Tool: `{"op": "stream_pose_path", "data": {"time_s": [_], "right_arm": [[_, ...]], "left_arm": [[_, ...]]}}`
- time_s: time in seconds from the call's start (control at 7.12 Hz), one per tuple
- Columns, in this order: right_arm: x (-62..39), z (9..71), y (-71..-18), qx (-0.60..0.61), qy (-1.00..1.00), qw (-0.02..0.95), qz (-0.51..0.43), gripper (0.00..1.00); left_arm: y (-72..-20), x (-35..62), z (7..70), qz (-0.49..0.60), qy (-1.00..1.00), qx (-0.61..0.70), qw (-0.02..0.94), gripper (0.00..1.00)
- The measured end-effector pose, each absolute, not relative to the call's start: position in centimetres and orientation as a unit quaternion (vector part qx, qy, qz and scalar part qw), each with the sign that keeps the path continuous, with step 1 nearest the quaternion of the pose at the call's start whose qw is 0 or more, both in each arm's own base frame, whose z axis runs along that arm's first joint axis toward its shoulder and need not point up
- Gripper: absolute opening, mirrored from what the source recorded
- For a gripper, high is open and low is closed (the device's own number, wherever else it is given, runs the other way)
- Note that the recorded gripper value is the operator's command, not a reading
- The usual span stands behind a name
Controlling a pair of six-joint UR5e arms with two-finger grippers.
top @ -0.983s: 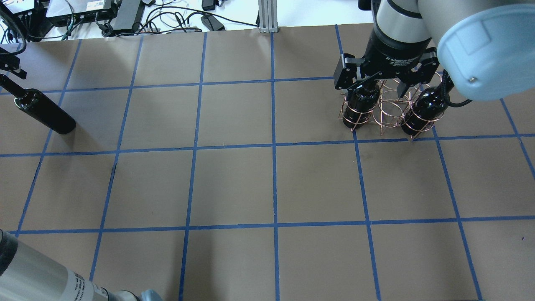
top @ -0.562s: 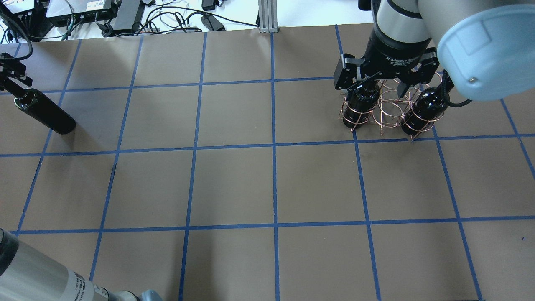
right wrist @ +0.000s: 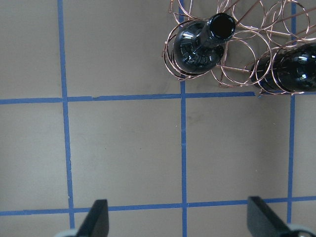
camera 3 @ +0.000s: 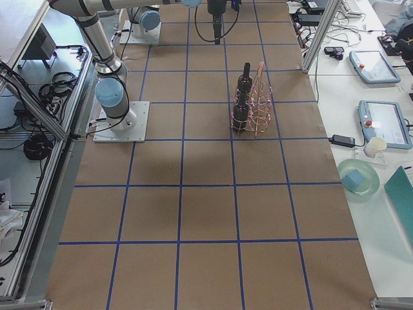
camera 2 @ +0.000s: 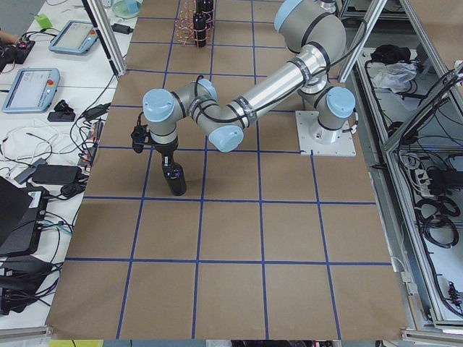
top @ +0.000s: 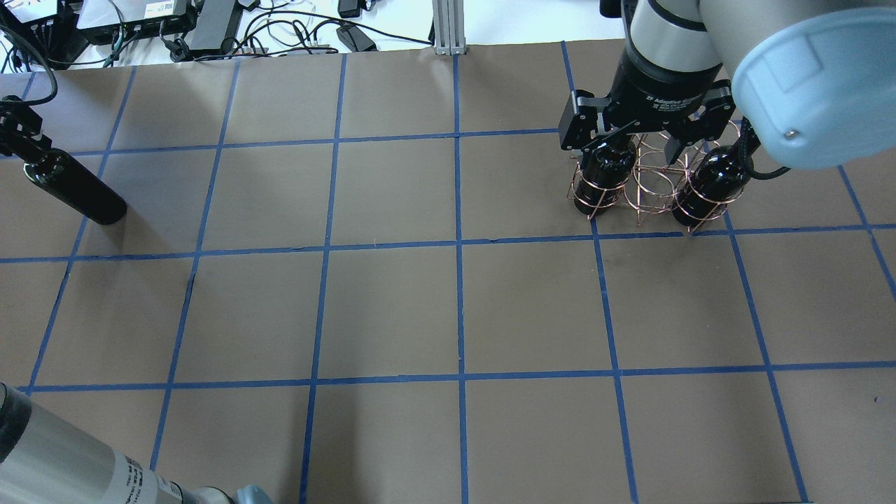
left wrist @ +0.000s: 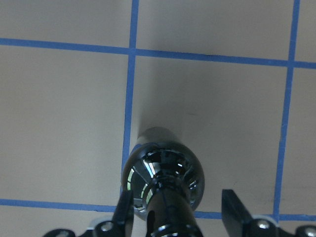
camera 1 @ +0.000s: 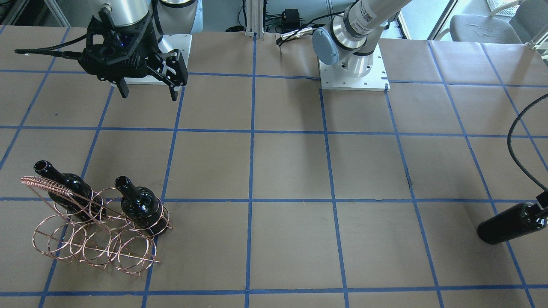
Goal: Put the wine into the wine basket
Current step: 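Close the left gripper on the bottle's base end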
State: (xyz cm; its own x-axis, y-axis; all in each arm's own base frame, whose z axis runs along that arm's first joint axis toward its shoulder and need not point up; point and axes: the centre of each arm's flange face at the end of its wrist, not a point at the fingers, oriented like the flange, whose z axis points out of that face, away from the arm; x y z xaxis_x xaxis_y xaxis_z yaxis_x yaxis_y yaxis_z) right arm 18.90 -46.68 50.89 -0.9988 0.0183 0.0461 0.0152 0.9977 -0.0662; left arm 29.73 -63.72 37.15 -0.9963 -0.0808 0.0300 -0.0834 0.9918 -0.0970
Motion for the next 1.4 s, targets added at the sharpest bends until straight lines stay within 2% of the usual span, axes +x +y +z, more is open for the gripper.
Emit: {"op": "stream_pose_path", "data": {"time_s": [0.14,0.28,0.42,0.98,1.4], "right_arm": [[18.9,50.9,-46.7,-0.008,-0.999,0.023,0.033,1.00],[18.9,50.9,-46.7,-0.009,-0.999,0.023,0.033,1.00],[18.9,50.9,-46.7,-0.009,-0.999,0.023,0.033,1.00],[18.9,50.8,-46.7,-0.008,-0.999,0.023,0.032,1.00],[18.9,50.8,-46.7,-0.008,-0.999,0.023,0.032,1.00]], "left_arm": [[-63.8,29.8,37.3,0.052,-0.998,0.041,0.010,0.57],[-63.8,29.7,37.3,0.053,-0.998,0.040,0.009,0.34],[-63.8,29.7,37.3,0.053,-0.998,0.040,0.010,0.00],[-62.9,29.6,36.9,0.024,-0.999,0.041,0.003,0.00],[-63.2,26.2,39.5,0.029,-0.999,0.037,-0.002,0.00]]}}
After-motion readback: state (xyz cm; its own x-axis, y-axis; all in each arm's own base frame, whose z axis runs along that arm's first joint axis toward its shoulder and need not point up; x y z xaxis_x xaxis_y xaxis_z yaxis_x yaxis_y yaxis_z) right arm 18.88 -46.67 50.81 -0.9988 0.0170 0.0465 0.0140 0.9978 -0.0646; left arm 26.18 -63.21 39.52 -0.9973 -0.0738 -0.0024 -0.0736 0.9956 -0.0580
